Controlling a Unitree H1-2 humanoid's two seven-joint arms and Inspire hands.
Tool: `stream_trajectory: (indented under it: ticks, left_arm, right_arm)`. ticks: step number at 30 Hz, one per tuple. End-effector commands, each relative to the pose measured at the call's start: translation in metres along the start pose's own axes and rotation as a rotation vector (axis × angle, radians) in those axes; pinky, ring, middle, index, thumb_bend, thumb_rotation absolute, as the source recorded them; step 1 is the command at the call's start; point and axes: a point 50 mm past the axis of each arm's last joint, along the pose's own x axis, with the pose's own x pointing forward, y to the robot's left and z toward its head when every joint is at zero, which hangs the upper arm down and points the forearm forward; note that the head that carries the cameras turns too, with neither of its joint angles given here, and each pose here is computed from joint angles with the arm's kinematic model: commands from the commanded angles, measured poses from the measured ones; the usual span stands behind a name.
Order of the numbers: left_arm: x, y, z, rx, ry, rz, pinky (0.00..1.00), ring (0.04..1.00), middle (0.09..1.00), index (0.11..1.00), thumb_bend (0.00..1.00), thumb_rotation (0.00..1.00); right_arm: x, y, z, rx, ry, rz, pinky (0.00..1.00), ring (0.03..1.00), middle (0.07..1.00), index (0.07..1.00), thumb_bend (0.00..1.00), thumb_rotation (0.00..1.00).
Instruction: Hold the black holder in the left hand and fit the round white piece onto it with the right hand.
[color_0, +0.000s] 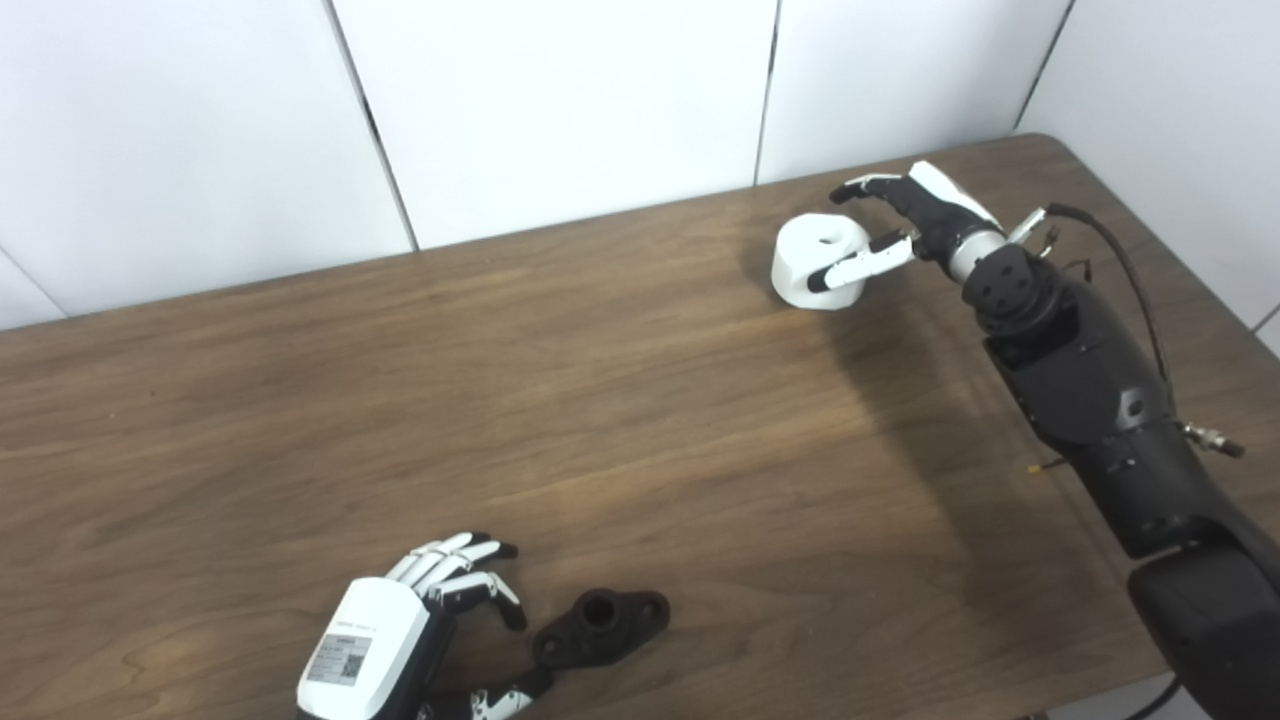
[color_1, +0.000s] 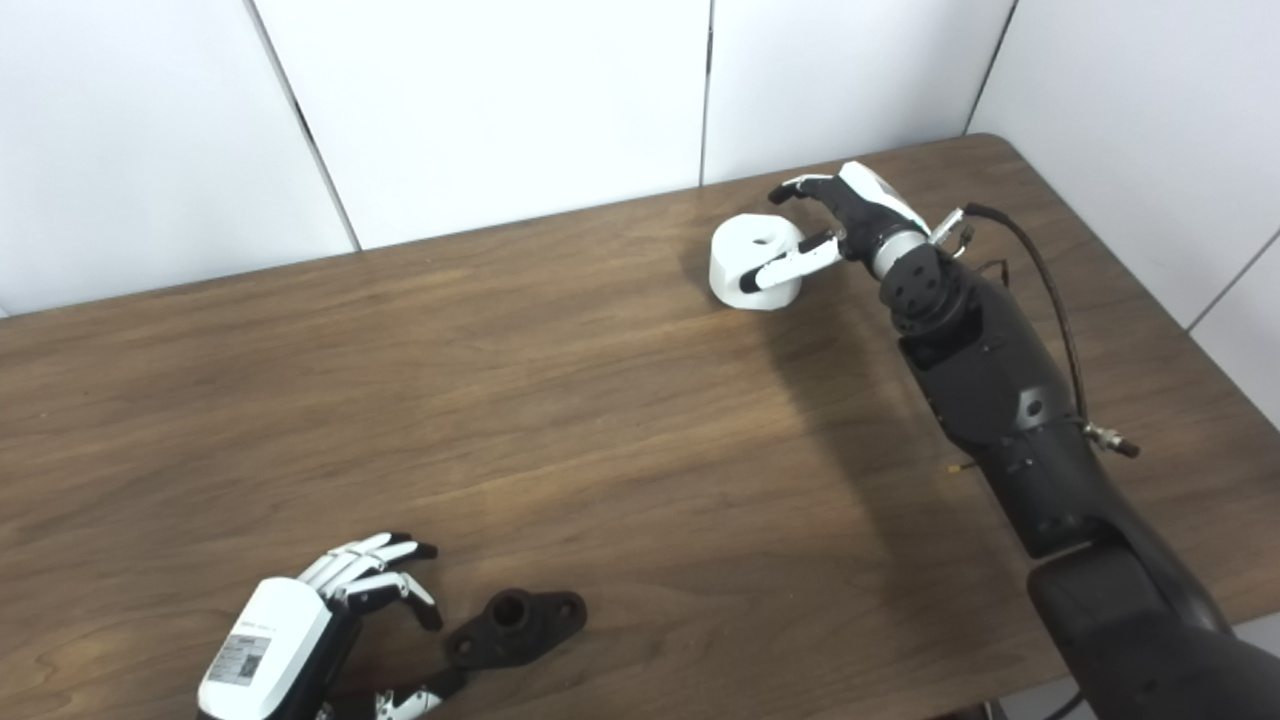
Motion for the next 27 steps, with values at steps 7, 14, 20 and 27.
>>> stream_trajectory:
  ticks: [7,14,20,27]
  left_arm:
    - [-0.0108,-0.0121,-0.0158,0.021,0.102,-0.101,0.81,0.849,0.801,0.490,0.51,0.04]
    - [-0.0103,-0.0111,-0.0144,0.021,0.100,-0.100,0.81,0.849,0.800,0.490,0.51,0.04]
    - [-0.0098,-0.0090,-0.0129,0.021,0.105,-0.101,0.82,0.852,0.802,0.490,0.51,0.04]
    - [-0.0090,-0.0077,-0.0114,0.027,0.103,-0.097,0.81,0.849,0.802,0.490,0.51,0.04]
  right_arm:
    - [0.0047,-0.0345,0.0172,-0.024,-0.065,-0.075,0.94,0.983,0.915,0.807,1.00,0.33]
    - [0.0027,-0.0332,0.0180,-0.038,-0.080,-0.086,0.93,0.976,0.910,0.705,1.00,0.31]
    - [0.0011,-0.0306,0.0189,-0.060,-0.116,-0.090,0.94,0.968,0.880,0.608,0.93,0.22]
    - [0.0009,-0.0275,0.0192,-0.123,-0.163,-0.104,0.93,0.950,0.838,0.486,0.53,0.14]
